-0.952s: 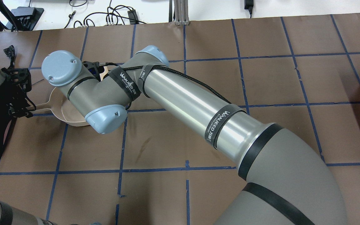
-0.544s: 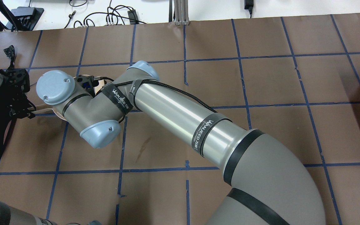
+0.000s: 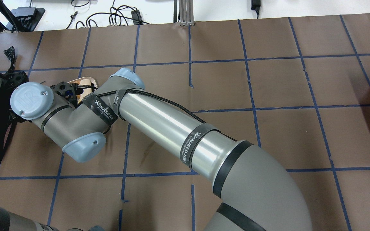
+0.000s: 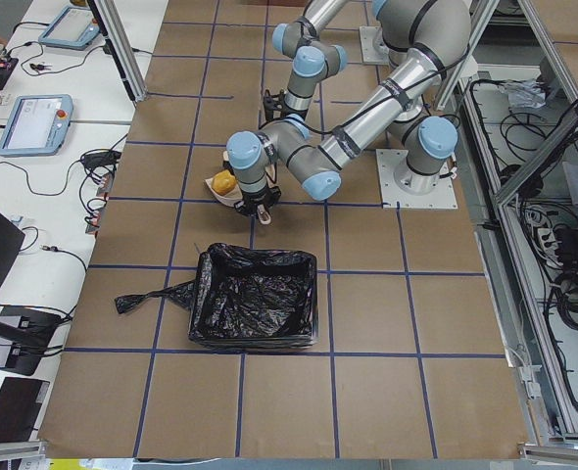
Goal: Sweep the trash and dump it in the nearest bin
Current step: 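Sweep the potato and bread pieces into the dustpan with the right gripper's brush, then lift the loaded dustpan with the left gripper while the right gripper withdraws the brush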
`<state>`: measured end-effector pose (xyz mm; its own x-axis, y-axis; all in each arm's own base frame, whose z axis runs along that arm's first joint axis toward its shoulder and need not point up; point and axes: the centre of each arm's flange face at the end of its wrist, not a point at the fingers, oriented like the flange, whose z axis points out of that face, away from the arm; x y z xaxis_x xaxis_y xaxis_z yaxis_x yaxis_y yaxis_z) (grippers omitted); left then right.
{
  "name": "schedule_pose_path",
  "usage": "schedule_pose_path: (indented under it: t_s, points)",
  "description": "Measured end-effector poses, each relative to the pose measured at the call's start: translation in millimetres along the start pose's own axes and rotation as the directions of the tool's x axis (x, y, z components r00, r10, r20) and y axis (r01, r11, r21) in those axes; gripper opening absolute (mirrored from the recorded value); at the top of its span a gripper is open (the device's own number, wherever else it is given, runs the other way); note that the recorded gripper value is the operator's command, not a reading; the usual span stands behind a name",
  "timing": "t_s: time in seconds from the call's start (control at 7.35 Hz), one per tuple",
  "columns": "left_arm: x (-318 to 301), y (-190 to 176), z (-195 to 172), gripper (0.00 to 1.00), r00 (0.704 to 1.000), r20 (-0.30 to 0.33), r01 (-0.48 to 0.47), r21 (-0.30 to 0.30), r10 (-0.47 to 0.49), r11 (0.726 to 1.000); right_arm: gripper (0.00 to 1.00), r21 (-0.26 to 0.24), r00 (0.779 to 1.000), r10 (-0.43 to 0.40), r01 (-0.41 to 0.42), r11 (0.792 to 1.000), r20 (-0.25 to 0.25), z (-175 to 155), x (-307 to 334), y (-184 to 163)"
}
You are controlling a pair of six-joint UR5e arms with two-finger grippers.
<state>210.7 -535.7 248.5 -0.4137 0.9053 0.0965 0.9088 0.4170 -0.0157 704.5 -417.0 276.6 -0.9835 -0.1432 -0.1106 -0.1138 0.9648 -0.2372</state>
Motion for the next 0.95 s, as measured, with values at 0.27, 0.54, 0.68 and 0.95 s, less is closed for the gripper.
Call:
schedule_pose_path:
  t_s: [0.27, 0.54, 0.68, 0.95]
  points:
    - [0.0, 0.2, -0.7, 0.03, 1.000, 0.002, 0.000, 0.000, 0.000, 1.000, 0.10, 0.011, 0.999, -0.050, 0.050, 0.999, 0.005, -13.8, 3.6, -7.0]
    - [-0.1, 0.9, -1.5, 0.03, 1.000, 0.005, 0.000, -0.001, 0.000, 1.000, 0.10, 0.024, 0.996, -0.093, 0.093, 0.995, 0.003, -34.6, 23.6, -28.2]
    - [-0.5, 1.4, -2.2, 0.03, 1.000, 0.006, 0.000, 0.000, 0.000, 1.000, 0.10, 0.020, 0.994, -0.106, 0.106, 0.994, -0.005, -43.6, 37.4, -40.9]
    - [-1.3, 2.1, -3.6, 0.03, 1.000, 0.010, 0.001, -0.001, -0.001, 1.000, 0.10, -0.001, 0.990, -0.138, 0.138, 0.990, -0.030, -55.2, 65.3, -63.4]
